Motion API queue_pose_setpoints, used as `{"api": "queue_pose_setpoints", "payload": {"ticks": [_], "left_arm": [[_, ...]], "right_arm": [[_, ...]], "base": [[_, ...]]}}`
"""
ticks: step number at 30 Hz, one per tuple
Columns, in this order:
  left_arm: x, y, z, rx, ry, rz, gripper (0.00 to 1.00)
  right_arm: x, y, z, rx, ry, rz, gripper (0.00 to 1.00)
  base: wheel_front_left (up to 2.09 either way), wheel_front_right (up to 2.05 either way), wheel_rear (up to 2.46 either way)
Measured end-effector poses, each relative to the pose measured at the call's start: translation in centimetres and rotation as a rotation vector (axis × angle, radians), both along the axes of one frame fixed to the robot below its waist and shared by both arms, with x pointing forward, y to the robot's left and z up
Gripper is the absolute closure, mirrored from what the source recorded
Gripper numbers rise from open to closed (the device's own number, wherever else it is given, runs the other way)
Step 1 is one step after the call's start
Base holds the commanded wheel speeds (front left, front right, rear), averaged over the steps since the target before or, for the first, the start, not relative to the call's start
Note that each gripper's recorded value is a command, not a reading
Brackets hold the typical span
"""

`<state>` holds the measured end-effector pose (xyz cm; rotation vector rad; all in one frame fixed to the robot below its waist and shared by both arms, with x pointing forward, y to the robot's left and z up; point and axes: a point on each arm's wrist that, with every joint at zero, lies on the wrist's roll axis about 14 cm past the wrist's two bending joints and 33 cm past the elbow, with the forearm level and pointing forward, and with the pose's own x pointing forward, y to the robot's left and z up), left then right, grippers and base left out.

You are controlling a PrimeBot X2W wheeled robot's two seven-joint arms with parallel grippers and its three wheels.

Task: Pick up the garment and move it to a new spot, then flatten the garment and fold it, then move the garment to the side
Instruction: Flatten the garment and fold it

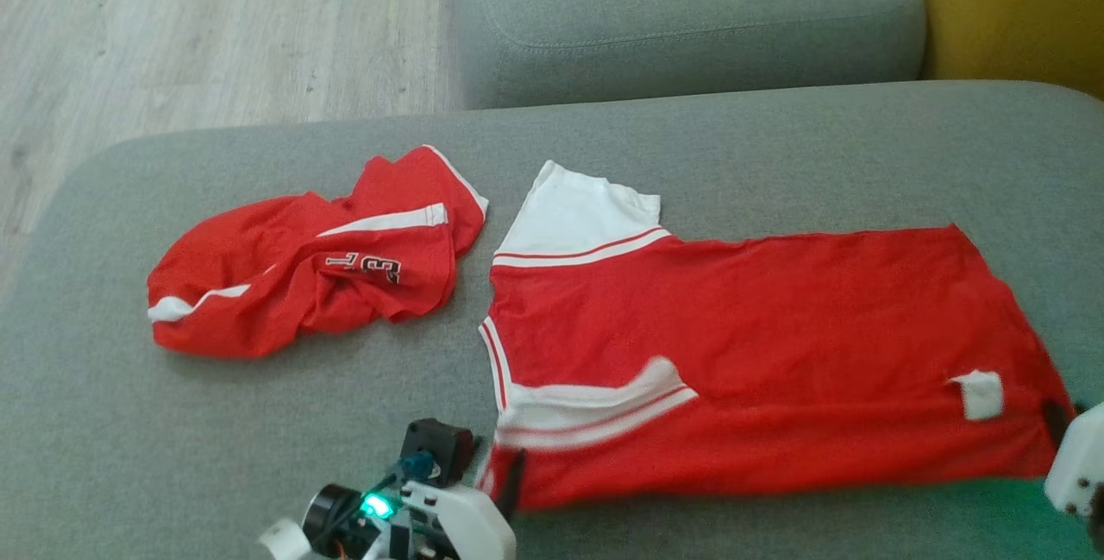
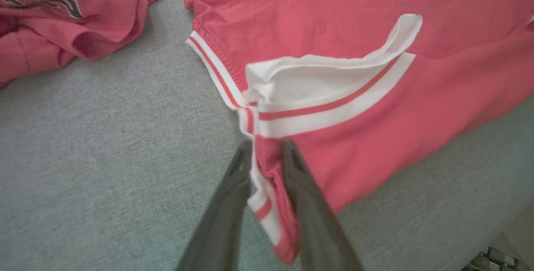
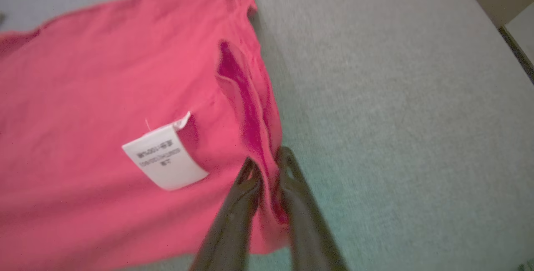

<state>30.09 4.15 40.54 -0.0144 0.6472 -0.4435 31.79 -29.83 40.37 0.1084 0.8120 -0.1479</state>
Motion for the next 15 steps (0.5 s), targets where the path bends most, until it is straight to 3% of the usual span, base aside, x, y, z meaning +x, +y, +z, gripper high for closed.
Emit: {"api": "queue_pose_setpoints", "payload": {"ticks": [7, 11, 15], "left_arm": [[1.0, 0.3, 0.6, -0.025, -0.055, 0.041, 0.0], [3.8, 0.6, 4.3, -0.119, -0.255, 0.131, 0.0], [5.9, 0.5, 7.9, -0.221, -0.438, 0.184, 0.0]], "right_arm": [[3.7, 0.5, 5.6, 0.088, -0.385, -0.125, 0.0], [6.0, 2.6, 10.2, 0.126, -0.64, -0.099, 0.0], [6.4, 3.9, 12.2, 0.116, -0.786, -0.072, 0.0]], "base": [[0.0, 0.0, 0.0], [0.0, 0.0, 0.0], [0.0, 0.0, 0.0]]}}
